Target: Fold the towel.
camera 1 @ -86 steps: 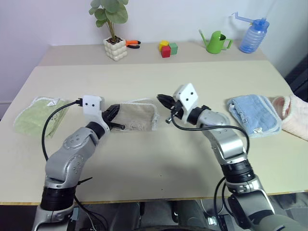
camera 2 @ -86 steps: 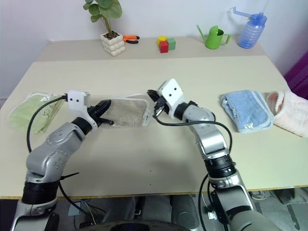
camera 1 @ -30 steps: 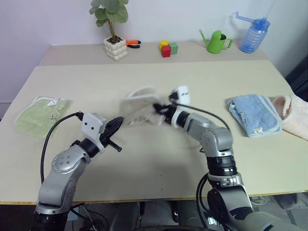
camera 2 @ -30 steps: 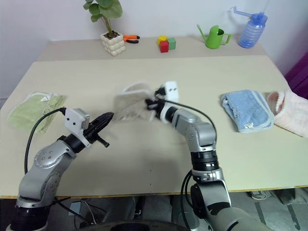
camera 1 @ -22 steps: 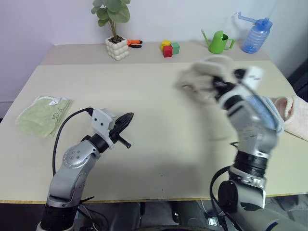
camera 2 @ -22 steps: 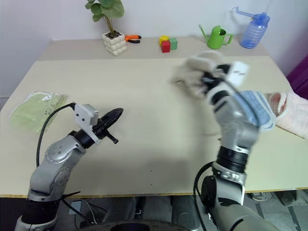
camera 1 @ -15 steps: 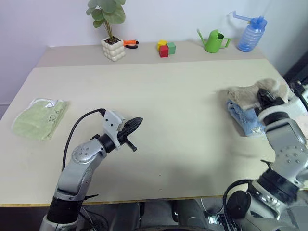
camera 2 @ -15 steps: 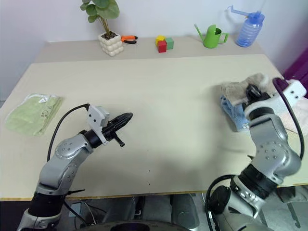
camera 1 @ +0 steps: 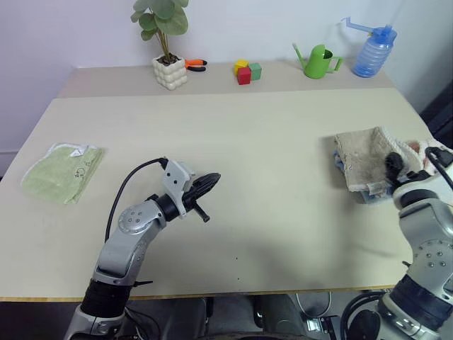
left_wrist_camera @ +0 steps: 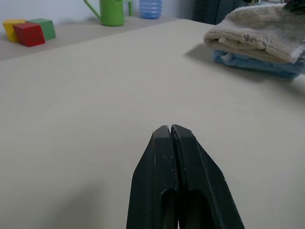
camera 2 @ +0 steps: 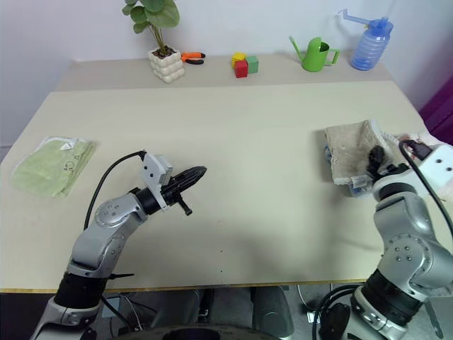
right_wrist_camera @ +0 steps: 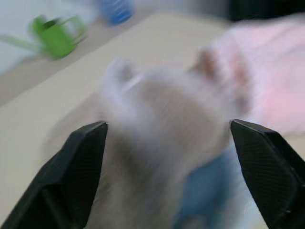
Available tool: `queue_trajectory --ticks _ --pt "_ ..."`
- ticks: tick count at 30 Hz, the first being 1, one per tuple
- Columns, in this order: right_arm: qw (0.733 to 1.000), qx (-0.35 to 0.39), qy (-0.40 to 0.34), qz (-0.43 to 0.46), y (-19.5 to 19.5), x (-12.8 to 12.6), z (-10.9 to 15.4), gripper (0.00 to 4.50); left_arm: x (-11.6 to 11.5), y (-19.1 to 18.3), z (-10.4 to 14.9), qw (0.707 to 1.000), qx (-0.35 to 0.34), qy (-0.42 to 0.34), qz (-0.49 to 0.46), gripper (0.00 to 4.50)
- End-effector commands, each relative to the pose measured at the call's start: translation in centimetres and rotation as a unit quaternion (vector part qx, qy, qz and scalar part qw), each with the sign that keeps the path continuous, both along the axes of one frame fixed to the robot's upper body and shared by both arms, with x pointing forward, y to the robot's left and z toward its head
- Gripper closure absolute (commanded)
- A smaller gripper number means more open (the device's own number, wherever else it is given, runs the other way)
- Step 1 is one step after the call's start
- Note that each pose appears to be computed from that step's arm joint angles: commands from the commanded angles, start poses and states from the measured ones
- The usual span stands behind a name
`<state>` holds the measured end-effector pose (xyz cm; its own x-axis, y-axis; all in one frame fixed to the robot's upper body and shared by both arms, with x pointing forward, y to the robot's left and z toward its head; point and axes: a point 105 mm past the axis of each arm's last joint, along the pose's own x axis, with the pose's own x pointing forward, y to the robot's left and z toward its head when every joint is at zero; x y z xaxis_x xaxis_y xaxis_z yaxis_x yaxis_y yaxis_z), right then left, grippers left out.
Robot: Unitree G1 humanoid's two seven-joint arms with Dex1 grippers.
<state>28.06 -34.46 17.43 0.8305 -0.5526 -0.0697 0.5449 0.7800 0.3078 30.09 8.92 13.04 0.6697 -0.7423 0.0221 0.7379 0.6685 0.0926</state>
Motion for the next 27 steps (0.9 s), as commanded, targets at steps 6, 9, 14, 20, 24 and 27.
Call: queue_trajectory --ticks 6,9,14,20,24,27 --pt "0.935 -0.331 -0.078 0.104 5.0 2.8 8.7 0.6 2.4 2.1 1.0 0.995 0.021 -0.048 0.09 4.5" --pt "0.877 -0.354 -0.062 0.319 12.5 5.3 6.1 0.6 3.9 4.3 1.4 0.984 0.035 -0.069 0.163 4.5" --pt "0.798 -0.308 -0.029 0.517 19.0 5.1 1.1 0.6 3.9 6.1 1.6 0.976 0.026 -0.073 0.203 4.5" --pt "0.813 -0.267 -0.03 0.516 18.7 6.7 0.3 0.6 2.8 7.8 1.3 0.974 0.029 -0.071 0.213 4.5" --pt "0.819 -0.255 -0.034 0.512 18.3 7.5 0.8 0.6 1.9 8.6 0.9 0.975 0.03 -0.061 0.21 4.5" --pt "0.814 -0.258 -0.027 0.52 18.4 7.6 0.5 0.6 1.9 8.7 0.6 0.975 0.037 -0.058 0.212 4.5"
